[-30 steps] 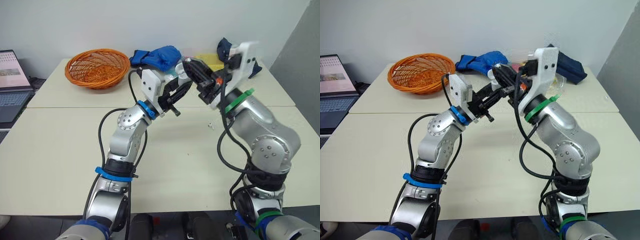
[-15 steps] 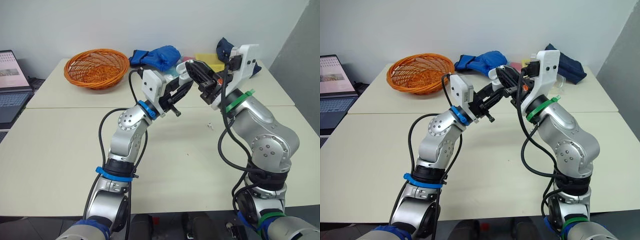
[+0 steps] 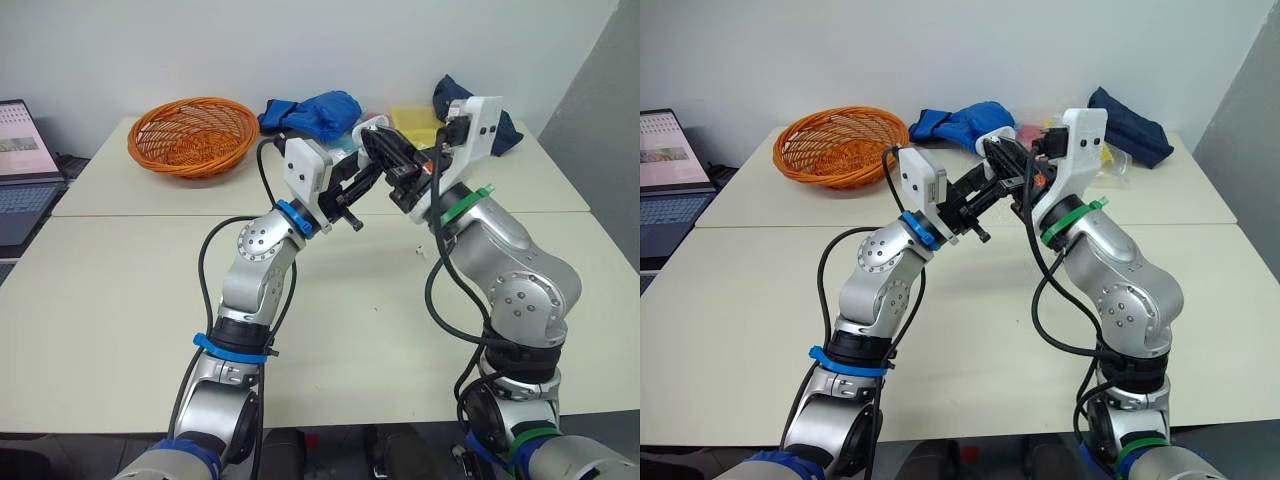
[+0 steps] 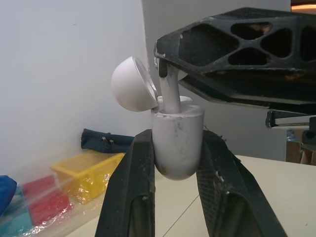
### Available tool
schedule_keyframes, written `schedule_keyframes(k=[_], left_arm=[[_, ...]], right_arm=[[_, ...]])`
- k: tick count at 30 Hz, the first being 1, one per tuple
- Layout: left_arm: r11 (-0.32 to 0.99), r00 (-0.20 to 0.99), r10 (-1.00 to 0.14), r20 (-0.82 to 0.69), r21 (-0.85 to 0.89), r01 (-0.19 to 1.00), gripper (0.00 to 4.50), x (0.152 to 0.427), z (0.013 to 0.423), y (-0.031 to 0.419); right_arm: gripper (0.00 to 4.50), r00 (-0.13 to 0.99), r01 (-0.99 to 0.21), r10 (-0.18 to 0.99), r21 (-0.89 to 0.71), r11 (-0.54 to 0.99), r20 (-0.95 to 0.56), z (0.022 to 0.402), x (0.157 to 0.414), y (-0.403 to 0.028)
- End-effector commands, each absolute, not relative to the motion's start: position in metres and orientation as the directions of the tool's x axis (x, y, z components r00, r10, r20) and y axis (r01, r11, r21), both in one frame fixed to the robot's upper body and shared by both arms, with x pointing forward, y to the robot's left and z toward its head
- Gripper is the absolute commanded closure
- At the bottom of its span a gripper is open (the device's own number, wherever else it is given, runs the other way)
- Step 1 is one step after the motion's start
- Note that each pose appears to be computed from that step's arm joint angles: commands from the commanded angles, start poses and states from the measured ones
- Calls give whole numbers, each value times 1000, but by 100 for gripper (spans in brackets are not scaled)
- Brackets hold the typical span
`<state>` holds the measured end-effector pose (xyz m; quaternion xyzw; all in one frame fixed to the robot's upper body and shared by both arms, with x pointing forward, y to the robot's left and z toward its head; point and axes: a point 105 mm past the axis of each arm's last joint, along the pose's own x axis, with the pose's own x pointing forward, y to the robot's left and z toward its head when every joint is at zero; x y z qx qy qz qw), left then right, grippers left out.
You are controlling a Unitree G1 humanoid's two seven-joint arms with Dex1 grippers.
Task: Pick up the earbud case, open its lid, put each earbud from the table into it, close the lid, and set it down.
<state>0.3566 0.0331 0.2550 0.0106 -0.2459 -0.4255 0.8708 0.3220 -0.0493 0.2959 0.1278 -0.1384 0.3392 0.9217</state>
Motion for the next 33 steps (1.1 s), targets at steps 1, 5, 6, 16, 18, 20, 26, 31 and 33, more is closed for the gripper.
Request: schedule_keyframes(k=[1, 5, 6, 16, 18, 20, 26, 31, 33], left_arm=[[662, 492, -716, 495, 259, 703, 375, 351, 278, 32], [666, 493, -710, 503, 251, 703, 375, 348, 279, 29], [669, 496, -707, 505, 249, 700, 375, 349, 279, 30], [724, 532, -654, 538, 241, 646, 375, 352, 286, 32], [730, 534, -647, 544, 238, 641, 375, 351, 286, 29], [728, 529, -648, 547, 240, 643, 375, 349, 286, 26], [727, 523, -648, 553, 244, 642, 375, 348, 289, 25], [723, 521, -652, 551, 246, 645, 375, 349, 290, 25], [723, 520, -653, 551, 246, 646, 375, 349, 290, 25]], right_arm=[[410, 732, -649, 564, 139, 748, 381, 302, 320, -53], [410, 757, -618, 534, 148, 772, 375, 298, 325, -56], [410, 760, -614, 530, 147, 776, 376, 298, 325, -56], [410, 789, -567, 478, 158, 808, 387, 295, 328, -55], [410, 797, -549, 458, 155, 821, 394, 297, 330, -56], [410, 802, -539, 447, 158, 827, 396, 297, 331, -57], [410, 806, -534, 444, 159, 830, 391, 294, 332, -58], [239, 803, -540, 451, 154, 827, 389, 293, 331, -57], [165, 802, -541, 453, 151, 828, 391, 293, 331, -57]])
